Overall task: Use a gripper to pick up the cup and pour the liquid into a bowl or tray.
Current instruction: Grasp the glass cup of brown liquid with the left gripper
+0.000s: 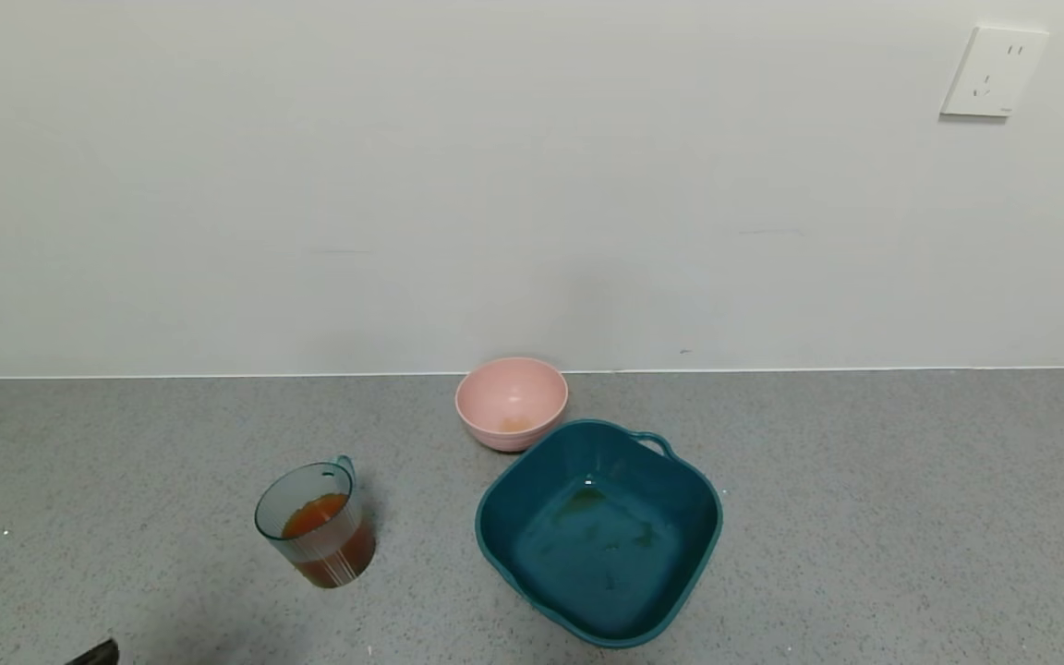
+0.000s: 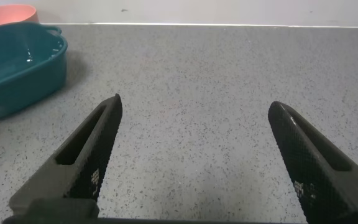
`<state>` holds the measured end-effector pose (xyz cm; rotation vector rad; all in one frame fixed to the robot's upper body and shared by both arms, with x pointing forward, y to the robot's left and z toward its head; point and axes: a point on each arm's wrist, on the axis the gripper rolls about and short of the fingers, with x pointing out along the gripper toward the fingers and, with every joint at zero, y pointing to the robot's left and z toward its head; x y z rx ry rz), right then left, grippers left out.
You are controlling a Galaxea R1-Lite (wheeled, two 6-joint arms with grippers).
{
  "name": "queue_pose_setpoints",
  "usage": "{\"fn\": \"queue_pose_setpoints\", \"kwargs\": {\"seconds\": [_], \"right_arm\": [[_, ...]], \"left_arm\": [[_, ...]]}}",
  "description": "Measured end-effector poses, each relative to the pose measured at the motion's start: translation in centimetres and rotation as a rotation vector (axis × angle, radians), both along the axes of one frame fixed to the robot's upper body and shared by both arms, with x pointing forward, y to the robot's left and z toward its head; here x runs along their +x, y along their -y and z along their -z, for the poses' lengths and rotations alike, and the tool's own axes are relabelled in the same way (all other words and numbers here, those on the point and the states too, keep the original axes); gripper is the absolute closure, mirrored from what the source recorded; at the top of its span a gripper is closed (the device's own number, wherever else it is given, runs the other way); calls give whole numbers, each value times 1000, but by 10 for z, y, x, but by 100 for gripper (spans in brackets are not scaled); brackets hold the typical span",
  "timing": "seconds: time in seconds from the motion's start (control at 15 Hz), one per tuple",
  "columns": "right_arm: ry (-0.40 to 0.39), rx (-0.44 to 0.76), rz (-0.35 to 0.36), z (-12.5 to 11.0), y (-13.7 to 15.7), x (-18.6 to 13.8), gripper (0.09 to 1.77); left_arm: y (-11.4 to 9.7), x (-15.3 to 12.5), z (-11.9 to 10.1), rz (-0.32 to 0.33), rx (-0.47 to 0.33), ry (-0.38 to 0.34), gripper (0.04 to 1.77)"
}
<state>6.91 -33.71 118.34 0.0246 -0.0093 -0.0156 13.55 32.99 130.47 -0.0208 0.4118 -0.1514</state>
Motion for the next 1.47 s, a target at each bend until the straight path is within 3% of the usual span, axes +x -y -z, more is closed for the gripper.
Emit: {"fn": "queue_pose_setpoints", "kwargs": {"seconds": [0.4,0.87,1.07,1.47], "right_arm": [[0,0,0,0,0,0,15],[0,0,0,0,0,0,15],[0,0,0,0,0,0,15],[0,0,-1,0,0,0,15]], "left_arm": [[1,62,12,45,78,-240,9],[5,118,48,70,89,-378,9],[8,135,64,81,92,-406,9],[15,174,91,96,103,-372,9]]}}
